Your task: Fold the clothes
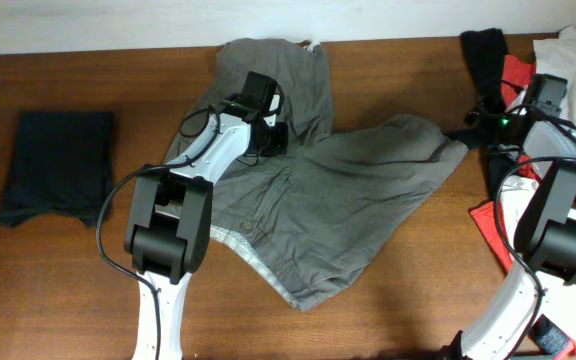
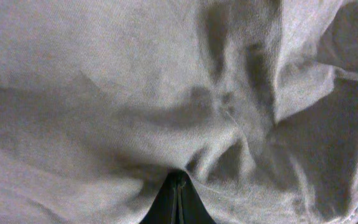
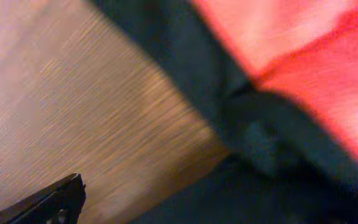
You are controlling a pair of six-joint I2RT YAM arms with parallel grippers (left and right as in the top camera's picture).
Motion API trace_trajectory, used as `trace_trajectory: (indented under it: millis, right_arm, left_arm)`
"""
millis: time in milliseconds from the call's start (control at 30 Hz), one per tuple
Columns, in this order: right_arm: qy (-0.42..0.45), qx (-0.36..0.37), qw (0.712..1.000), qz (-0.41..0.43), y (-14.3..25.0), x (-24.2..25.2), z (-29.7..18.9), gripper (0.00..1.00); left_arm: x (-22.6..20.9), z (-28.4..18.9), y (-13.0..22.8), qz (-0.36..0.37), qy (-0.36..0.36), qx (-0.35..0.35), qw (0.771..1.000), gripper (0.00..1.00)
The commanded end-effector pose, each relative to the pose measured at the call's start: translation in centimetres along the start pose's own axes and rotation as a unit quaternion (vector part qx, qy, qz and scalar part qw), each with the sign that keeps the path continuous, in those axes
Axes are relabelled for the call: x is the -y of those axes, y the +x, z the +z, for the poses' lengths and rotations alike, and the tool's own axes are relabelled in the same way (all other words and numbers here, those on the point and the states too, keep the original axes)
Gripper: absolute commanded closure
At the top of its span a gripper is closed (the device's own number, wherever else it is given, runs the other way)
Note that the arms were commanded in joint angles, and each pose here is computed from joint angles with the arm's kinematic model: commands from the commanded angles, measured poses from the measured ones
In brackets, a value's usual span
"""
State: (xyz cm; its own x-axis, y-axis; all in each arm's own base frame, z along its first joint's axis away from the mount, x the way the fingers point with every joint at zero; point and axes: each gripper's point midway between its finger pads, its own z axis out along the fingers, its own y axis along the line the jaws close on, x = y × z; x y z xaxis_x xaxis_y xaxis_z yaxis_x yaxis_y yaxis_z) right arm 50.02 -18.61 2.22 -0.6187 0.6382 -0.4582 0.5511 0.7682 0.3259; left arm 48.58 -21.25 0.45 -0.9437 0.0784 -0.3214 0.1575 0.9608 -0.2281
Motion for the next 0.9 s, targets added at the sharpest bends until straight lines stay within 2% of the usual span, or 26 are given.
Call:
trace_trajectory:
  millis: [0,200,333,467,567,667,767,867]
  right_arm:
    - [0.082,0.028,0.996,0.031,-1.4,5.8,-0.1,0.01]
    - [0.100,0.044,0.991,0.078,-3.3,11.8,-1.8,0.01]
    - [0.036,0.046,0.995,0.077,-4.9,12.4,-3.2,0.01]
    - [-0.058,0.049,0.994,0.081,-7.4,10.2,-5.2,0.01]
    - [-0.138,0.045,0.988,0.055,-9.2,6.5,-7.6,0.01]
    - [-0.170,0.028,0.984,0.038,-10.1,3.2,-10.0,0.01]
    - [-0.171,-0.018,0.984,0.045,-8.8,0.9,-11.4,0.01]
    - [-0.169,-0.081,0.981,0.054,-5.8,-1.3,-11.5,0.03]
  left_arm:
    - [-1.4,2.1,1.2,-0.007,-0.025,-0.019,0.999,0.99]
    - [-1.4,2.1,1.1,-0.007,-0.024,-0.016,1.000,0.99]
    - [-1.4,2.1,1.0,-0.006,-0.024,-0.014,1.000,0.99]
    - [-1.3,2.1,0.7,-0.006,-0.022,-0.009,1.000,0.99]
    - [-1.3,2.1,0.7,-0.006,-0.022,-0.009,1.000,0.99]
    - [-1.3,2.1,0.7,-0.005,-0.022,-0.009,1.000,0.99]
    - [-1.3,2.1,0.7,-0.006,-0.022,-0.009,1.000,0.99]
    - [-1.3,2.1,0.7,-0.006,-0.022,-0.009,1.000,0.99]
